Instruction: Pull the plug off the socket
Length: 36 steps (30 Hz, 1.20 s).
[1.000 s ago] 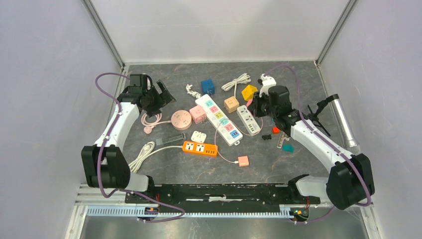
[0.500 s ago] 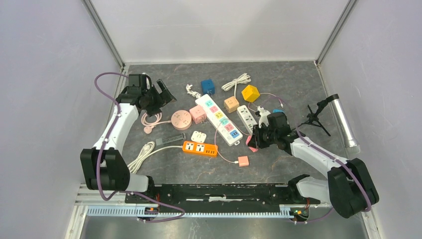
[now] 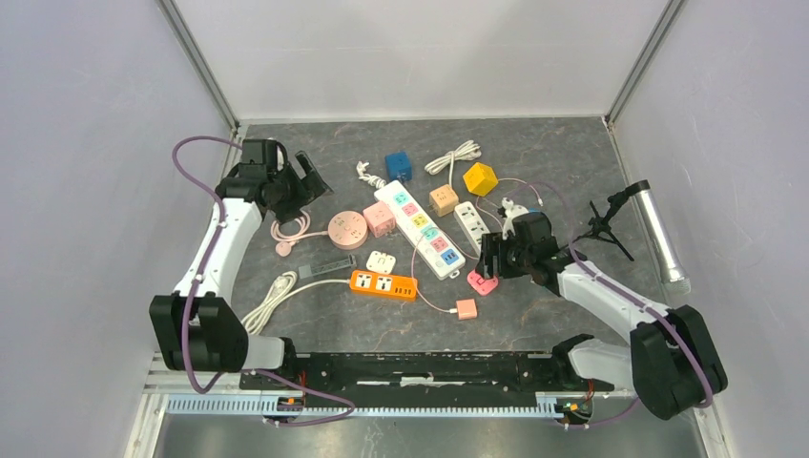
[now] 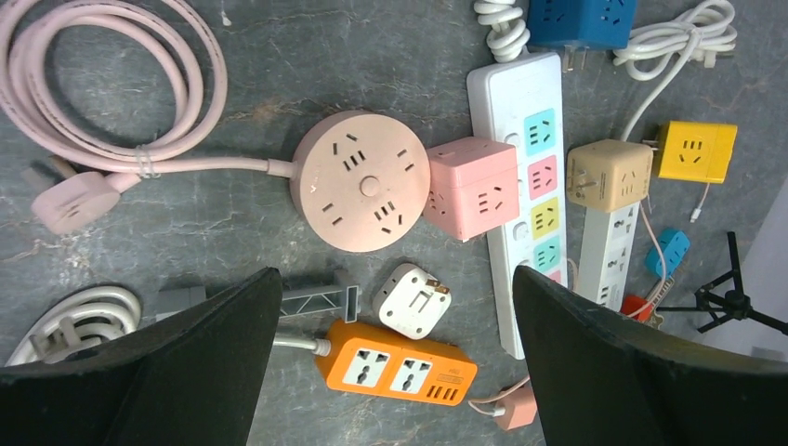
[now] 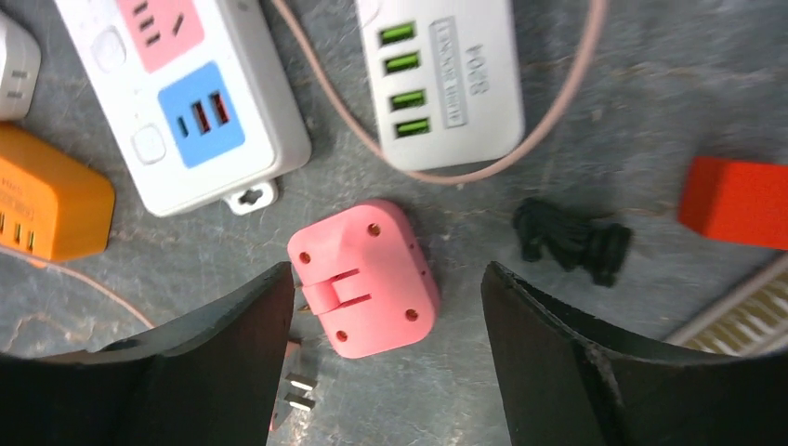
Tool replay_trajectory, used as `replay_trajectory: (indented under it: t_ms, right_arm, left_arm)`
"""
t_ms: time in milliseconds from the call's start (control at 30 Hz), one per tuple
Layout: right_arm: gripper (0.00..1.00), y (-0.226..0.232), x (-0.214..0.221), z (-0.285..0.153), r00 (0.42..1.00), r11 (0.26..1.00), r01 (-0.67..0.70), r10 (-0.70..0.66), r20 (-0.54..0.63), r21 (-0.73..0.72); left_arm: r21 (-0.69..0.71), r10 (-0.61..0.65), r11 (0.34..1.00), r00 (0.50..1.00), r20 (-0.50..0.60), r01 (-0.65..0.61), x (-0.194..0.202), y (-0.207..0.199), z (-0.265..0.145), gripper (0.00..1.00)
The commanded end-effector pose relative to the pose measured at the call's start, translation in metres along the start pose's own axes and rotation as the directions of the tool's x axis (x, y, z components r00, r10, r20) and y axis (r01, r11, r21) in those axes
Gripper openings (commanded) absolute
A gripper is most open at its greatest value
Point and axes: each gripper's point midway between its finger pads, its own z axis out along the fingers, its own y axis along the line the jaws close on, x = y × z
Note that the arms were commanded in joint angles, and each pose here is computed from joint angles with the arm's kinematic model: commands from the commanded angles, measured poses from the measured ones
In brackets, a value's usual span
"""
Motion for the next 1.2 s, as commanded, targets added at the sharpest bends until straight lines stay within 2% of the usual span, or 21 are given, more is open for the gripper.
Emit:
replay_trajectory:
  t_ms: [0,167,233,300,400,500,567,700,800,900,1033,1167]
  right_arm:
    - [0.79,-0.018,-0.046,-0.021,0.988,0.988,-0.004,-0.020,0.154,0.152]
    - [0.79,-0.025,-0.095,-0.058,0.947,0.968,-0.005,-0.075,0.311,0.250]
    - [0.79,-0.028,-0.116,-0.080,0.922,0.953,-0.021,-0.098,0.374,0.302]
    - [0.80,-0.033,-0.135,-0.110,0.892,0.932,-0.067,-0.105,0.440,0.357]
    - [0.81,-0.040,-0.155,-0.161,0.828,0.897,-0.144,-0.121,0.547,0.417]
    - [0.85,-0.050,-0.169,-0.225,0.735,0.845,-0.264,-0.135,0.665,0.464]
    - [0.97,-0.057,-0.175,-0.270,0.664,0.803,-0.363,-0.134,0.736,0.474]
    - [0.98,-0.071,-0.171,-0.352,0.491,0.722,-0.524,-0.177,0.853,0.451]
    - [0.98,-0.080,-0.157,-0.392,0.404,0.672,-0.610,-0.191,0.894,0.420]
    - [0.98,-0.086,-0.147,-0.414,0.356,0.645,-0.650,-0.209,0.911,0.402]
    - [0.98,-0.086,-0.146,-0.424,0.339,0.638,-0.658,-0.225,0.914,0.401]
    - [0.98,-0.086,-0.147,-0.424,0.335,0.638,-0.660,-0.222,0.916,0.396]
  left_arm:
    - [-0.027,0.038,0.999,0.997,0.064,-0.037,-0.014,-0.002,-0.026,1.00]
    - [-0.020,0.078,0.997,0.994,0.079,-0.076,-0.011,-0.002,-0.043,1.00]
    - [0.028,0.096,0.995,0.992,0.086,-0.099,-0.010,-0.012,-0.053,1.00]
    - [0.100,0.133,0.985,0.986,0.100,-0.143,-0.010,-0.029,-0.068,1.00]
    - [0.133,0.153,0.975,0.970,0.189,-0.180,-0.016,-0.044,-0.098,1.00]
    - [0.129,0.144,0.973,0.945,0.294,-0.189,-0.026,-0.050,-0.128,1.00]
    - [0.111,0.123,0.979,0.929,0.349,-0.171,-0.031,-0.047,-0.149,1.00]
    - [0.018,0.112,0.991,0.879,0.464,-0.136,-0.034,-0.024,-0.188,1.00]
    - [0.018,0.082,0.994,0.826,0.557,-0.110,-0.031,-0.013,-0.220,1.00]
    - [0.006,0.071,0.995,0.781,0.621,-0.095,-0.026,-0.001,-0.244,1.00]
    - [-0.081,0.112,0.994,0.741,0.663,-0.078,-0.023,0.021,-0.265,1.00]
    - [-0.094,0.127,0.992,0.714,0.688,-0.085,-0.023,0.024,-0.279,1.00]
